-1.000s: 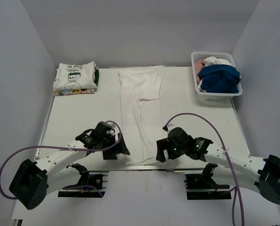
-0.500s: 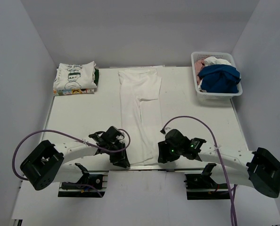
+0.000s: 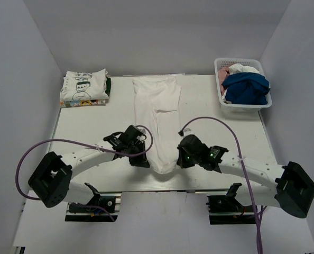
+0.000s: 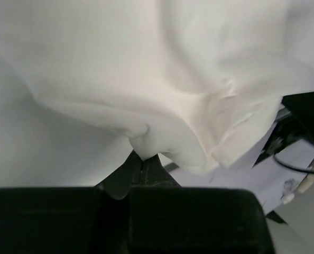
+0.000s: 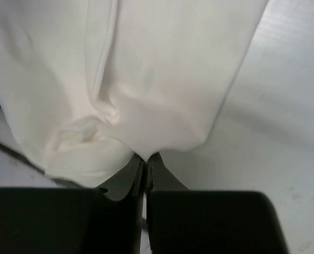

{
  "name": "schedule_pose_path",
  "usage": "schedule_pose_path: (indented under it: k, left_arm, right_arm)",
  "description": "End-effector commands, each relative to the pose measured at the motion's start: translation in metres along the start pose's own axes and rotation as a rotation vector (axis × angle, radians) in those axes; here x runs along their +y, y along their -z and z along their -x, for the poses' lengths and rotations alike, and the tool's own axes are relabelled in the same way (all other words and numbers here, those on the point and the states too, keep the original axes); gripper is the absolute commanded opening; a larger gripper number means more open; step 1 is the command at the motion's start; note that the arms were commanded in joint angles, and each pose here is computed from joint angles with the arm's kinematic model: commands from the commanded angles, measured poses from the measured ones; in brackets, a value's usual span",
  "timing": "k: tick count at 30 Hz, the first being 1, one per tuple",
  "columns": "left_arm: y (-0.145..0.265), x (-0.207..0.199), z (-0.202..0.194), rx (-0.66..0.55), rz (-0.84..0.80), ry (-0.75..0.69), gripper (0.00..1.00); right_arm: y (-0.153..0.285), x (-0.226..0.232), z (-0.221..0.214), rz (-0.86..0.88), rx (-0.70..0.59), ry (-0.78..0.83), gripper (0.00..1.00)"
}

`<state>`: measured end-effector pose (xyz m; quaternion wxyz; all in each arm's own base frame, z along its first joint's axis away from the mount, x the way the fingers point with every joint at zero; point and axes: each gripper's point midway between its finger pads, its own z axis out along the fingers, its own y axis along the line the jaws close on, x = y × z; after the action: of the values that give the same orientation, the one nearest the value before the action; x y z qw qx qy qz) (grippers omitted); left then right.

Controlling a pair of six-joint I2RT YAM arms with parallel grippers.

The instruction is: Fold and stack the t-shirts

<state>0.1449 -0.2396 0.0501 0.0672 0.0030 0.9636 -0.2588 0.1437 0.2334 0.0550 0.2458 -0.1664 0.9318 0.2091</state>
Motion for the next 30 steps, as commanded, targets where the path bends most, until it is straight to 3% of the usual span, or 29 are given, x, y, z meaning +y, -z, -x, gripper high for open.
schedule_pose_path:
  k: [1, 4, 10, 18, 23, 30]
  left_arm:
    - [0.008, -0.020, 0.051, -0.146, 0.011, -0.068, 0.00]
    - [0.012, -0.018, 0.091, -0.231, 0.049, -0.022, 0.00]
    - [0.037, -0.014, 0.167, -0.435, 0.053, 0.027, 0.00]
    - [0.013, -0.018, 0.236, -0.413, -0.054, 0.027, 0.00]
    - [0.003, -0.001, 0.262, -0.426, -0.079, 0.067, 0.00]
    - [0.005, 0.010, 0.301, -0.490, -0.106, 0.075, 0.00]
  right_arm:
    - [0.003, -0.009, 0.075, -0.154, -0.189, -0.058, 0.00]
    - [-0.002, -0.027, 0.109, -0.280, -0.224, -0.109, 0.00]
    - [-0.025, -0.033, 0.168, -0.273, -0.260, -0.178, 0.00]
    - [-0.055, -0.049, 0.240, -0.284, -0.339, -0.179, 0.00]
    - [-0.087, -0.059, 0.254, -0.252, -0.312, -0.147, 0.00]
    - [-0.115, -0.073, 0.284, -0.193, -0.391, -0.130, 0.00]
